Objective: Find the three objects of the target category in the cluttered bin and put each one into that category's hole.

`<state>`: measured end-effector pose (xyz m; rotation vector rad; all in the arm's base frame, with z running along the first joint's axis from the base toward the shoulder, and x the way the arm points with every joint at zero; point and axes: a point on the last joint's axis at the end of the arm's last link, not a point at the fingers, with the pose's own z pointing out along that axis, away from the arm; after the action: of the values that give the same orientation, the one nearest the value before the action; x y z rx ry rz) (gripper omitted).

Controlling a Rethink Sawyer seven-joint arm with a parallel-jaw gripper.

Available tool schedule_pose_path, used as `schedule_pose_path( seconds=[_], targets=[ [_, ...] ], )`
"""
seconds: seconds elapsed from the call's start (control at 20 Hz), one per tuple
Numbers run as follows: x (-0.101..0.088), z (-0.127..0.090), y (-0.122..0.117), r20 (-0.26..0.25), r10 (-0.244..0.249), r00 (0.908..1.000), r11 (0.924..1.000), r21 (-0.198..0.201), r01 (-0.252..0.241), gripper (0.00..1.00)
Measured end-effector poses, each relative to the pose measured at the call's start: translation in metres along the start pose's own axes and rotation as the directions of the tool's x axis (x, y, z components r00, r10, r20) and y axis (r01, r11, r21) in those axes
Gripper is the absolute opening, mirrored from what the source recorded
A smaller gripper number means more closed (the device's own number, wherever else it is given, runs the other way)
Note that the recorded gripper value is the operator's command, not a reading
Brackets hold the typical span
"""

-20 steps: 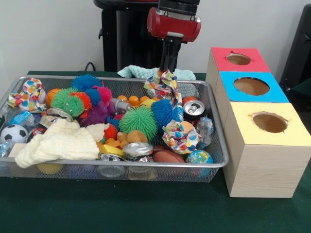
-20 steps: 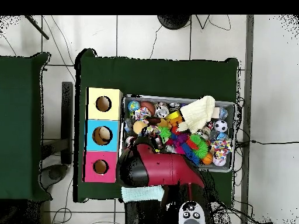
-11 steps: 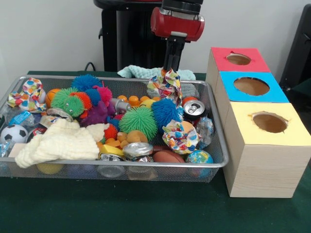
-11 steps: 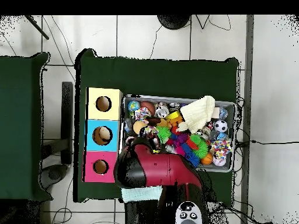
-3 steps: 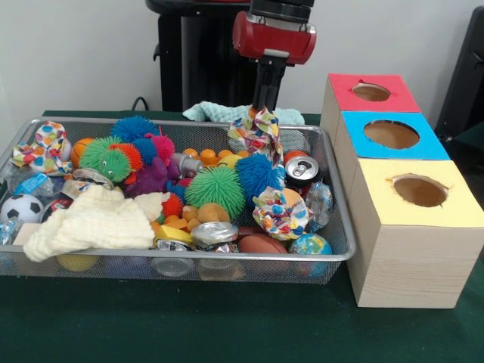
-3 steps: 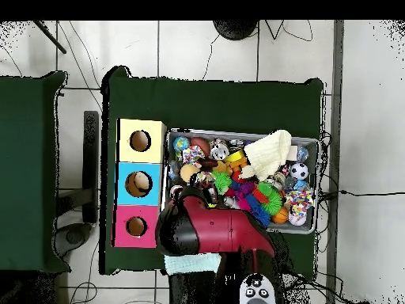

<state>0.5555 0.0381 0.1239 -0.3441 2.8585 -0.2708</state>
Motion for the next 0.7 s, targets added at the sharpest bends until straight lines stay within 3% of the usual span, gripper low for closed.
schedule_pose_path(
  seconds=[0.7],
  targets=[
    [0.0092, 0.0025, -0.0025, -0.018, 0.013, 0.9998, 0.9999, -0.008, -0.013, 0.00]
  ],
)
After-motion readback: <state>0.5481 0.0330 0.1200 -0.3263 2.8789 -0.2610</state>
